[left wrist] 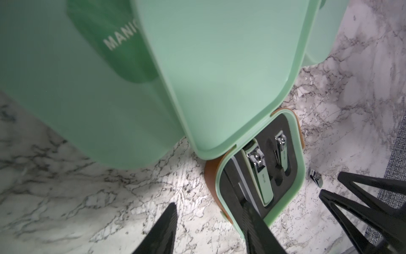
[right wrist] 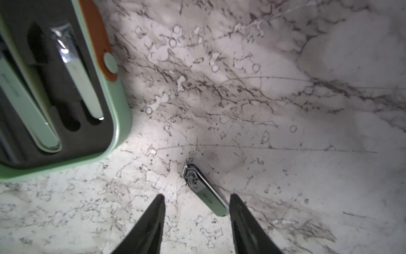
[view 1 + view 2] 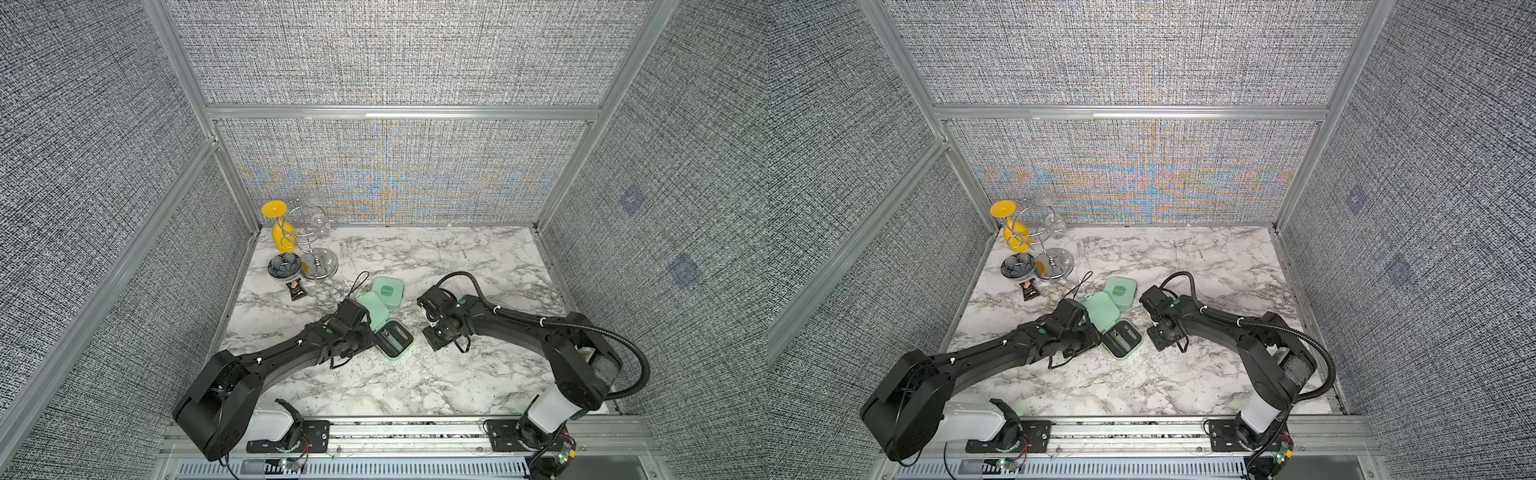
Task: Organize nail clipper sets
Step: Pick up the nail clipper from the center of the board.
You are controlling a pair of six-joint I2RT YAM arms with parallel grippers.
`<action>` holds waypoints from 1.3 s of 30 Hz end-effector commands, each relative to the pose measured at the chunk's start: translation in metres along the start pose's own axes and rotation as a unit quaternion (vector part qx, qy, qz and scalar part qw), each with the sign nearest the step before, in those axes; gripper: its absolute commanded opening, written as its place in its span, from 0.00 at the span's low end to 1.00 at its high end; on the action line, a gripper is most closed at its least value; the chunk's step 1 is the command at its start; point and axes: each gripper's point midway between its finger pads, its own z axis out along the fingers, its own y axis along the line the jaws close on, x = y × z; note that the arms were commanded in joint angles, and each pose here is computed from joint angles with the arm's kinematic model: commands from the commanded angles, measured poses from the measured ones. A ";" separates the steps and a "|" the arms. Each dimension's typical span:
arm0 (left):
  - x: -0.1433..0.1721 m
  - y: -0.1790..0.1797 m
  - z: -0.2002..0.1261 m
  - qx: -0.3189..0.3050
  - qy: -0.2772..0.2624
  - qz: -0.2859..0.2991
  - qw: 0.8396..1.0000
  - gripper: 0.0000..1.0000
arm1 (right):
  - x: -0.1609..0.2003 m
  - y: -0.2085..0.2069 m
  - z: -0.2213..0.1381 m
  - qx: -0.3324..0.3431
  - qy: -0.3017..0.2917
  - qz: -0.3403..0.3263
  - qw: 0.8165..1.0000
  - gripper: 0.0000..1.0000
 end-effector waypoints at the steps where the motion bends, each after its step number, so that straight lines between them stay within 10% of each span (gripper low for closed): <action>1: -0.002 -0.002 0.001 0.002 -0.003 0.000 1.000 0.51 | -0.003 -0.003 0.006 0.003 -0.002 0.007 1.000 0.51; 26: -0.002 -0.001 0.002 -0.001 -0.003 0.000 1.000 0.51 | 0.002 -0.005 0.020 0.007 0.020 0.021 1.000 0.21; 39: -0.002 0.001 0.000 -0.002 -0.006 -0.001 1.000 0.51 | 0.000 -0.004 0.010 0.001 0.018 0.032 0.999 0.32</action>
